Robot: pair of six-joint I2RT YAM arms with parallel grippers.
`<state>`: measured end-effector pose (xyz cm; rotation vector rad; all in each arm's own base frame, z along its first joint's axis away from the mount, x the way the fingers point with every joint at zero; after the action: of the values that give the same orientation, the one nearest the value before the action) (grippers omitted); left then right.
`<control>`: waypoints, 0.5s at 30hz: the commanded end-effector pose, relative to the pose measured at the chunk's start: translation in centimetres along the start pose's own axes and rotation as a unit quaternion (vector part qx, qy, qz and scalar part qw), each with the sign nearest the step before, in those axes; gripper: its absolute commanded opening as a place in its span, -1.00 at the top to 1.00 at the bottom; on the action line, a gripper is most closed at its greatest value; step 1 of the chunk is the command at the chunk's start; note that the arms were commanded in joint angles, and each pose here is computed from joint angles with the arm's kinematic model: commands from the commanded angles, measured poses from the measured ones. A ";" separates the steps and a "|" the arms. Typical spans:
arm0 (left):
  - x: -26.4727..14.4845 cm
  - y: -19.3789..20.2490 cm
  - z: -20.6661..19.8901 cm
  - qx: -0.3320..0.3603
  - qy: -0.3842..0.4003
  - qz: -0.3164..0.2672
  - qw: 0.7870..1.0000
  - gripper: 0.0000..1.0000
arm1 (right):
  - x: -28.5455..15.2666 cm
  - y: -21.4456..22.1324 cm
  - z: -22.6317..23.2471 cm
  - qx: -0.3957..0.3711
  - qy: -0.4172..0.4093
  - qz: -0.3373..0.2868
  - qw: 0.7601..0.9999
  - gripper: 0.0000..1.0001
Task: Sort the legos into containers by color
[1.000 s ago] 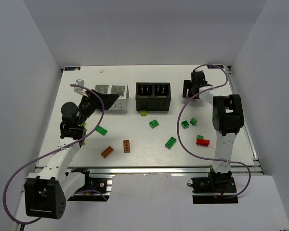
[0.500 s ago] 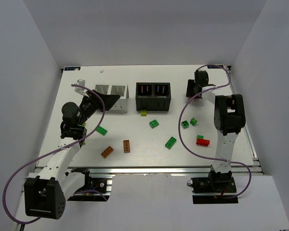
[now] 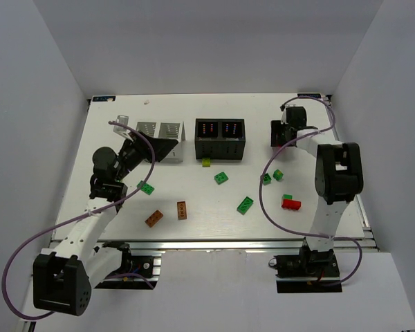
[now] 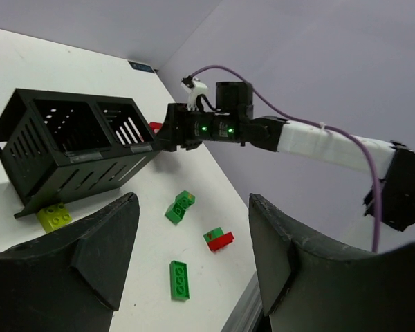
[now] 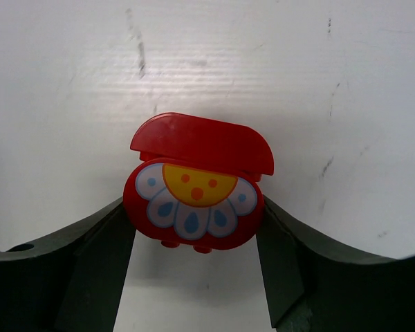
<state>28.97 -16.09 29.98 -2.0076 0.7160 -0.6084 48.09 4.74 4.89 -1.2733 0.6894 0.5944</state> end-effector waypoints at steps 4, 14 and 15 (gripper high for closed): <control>0.7 1.2 -2.8 0.009 0.056 0.030 0.998 -0.50 | -8.5 -2.5 3.0 -0.133 -0.134 -0.061 0.980 1.00; 2.1 5.2 -5.2 -0.027 0.113 0.093 0.989 -0.56 | -19.4 4.3 8.5 -0.347 -0.395 -0.059 0.849 1.00; 2.1 5.6 -5.4 -0.029 0.116 0.098 0.988 -0.56 | -20.0 5.1 9.2 -0.373 -0.401 -0.064 0.834 1.00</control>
<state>26.46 -21.86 26.99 -1.9460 1.0246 -0.6434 36.13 11.58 17.47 -1.5172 -0.1209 1.0857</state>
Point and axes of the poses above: each gripper's point midway between its finger pads, its own x axis out along the fingers, its own z axis along the line the jaws close on, y = z × x, the point moved 2 cm from there along -x, back along the fingers, and after that the axes turned 14 degrees about x, right-handed, at the moved point
